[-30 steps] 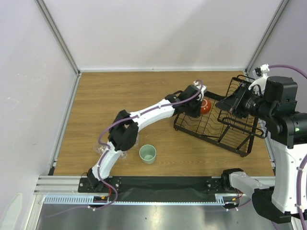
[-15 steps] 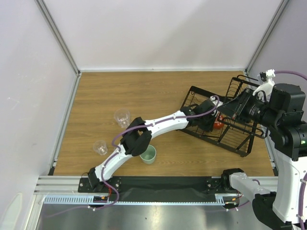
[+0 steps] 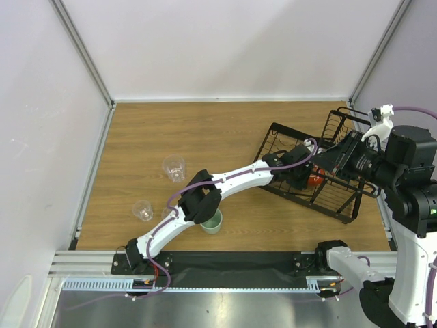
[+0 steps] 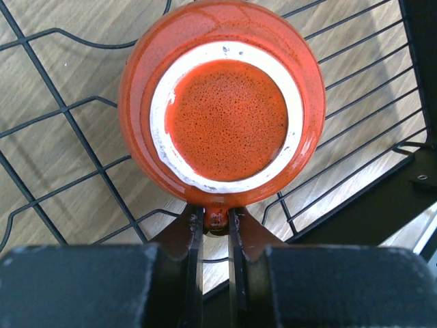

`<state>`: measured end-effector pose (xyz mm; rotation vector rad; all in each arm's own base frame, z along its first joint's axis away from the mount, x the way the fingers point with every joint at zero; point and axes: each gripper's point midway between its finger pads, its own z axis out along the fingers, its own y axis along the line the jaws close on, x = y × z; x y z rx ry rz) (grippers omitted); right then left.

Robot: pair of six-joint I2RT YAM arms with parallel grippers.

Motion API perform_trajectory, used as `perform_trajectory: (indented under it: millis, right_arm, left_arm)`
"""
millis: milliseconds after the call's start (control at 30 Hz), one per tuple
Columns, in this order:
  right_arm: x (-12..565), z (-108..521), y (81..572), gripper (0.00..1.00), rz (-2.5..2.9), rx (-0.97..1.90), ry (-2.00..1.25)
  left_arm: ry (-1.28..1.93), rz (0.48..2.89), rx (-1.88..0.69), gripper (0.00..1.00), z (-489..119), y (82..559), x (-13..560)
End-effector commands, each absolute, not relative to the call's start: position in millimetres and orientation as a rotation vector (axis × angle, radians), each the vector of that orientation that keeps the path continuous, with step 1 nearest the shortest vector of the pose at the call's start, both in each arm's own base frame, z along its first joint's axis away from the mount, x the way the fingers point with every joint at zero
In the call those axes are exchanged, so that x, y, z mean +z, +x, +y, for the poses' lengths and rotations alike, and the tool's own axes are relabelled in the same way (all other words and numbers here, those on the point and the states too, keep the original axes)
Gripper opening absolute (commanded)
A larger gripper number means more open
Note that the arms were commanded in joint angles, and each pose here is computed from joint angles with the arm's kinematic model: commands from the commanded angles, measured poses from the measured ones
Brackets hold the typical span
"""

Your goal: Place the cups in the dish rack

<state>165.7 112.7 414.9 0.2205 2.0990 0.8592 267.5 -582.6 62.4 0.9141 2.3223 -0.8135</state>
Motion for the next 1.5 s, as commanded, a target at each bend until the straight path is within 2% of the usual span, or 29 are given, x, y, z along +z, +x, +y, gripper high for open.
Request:
perform_trajectory:
  millis: [0,133,300,533,700,1000,1133,1200,1233,1467]
  right_arm:
    - [417,113,166,0.17,2.092,0.859,0.207]
    - [413,113,165,0.17,2.101,0.858,0.210]
    - [413,113,164,0.17,2.100,0.859,0.211]
    - [413,112,166,0.17,2.097,0.851,0.207]
    - [415,112,166,0.17,2.089,0.847,0.197]
    - [419,110,166,0.18,2.089,0.827,0.189]
    - [416,111,167,0.19,2.106,0.836,0.189]
    - [413,112,167,0.19,2.115,0.838,0.187]
    - [413,112,168,0.19,2.118,0.837,0.187]
    - [411,111,169,0.19,2.122,0.831,0.181]
  left_arm:
    - [0.908,2.215,-0.896,0.09,-603,269,99]
    - [0.912,2.222,-0.909,0.21,-605,267,95]
    - [0.943,2.242,-0.915,0.29,-607,259,85]
    - [0.970,2.223,-0.911,0.48,-604,258,92]
    - [0.983,2.211,-0.900,0.54,-597,261,93]
    - [0.972,2.222,-0.894,0.41,-601,268,82]
    - [0.983,2.205,-0.895,0.28,-604,268,82]
    - [0.987,2.187,-0.907,0.24,-607,267,86]
    - [0.992,2.182,-0.909,0.19,-608,266,86]
    - [1.019,2.170,-0.920,0.02,-615,252,87]
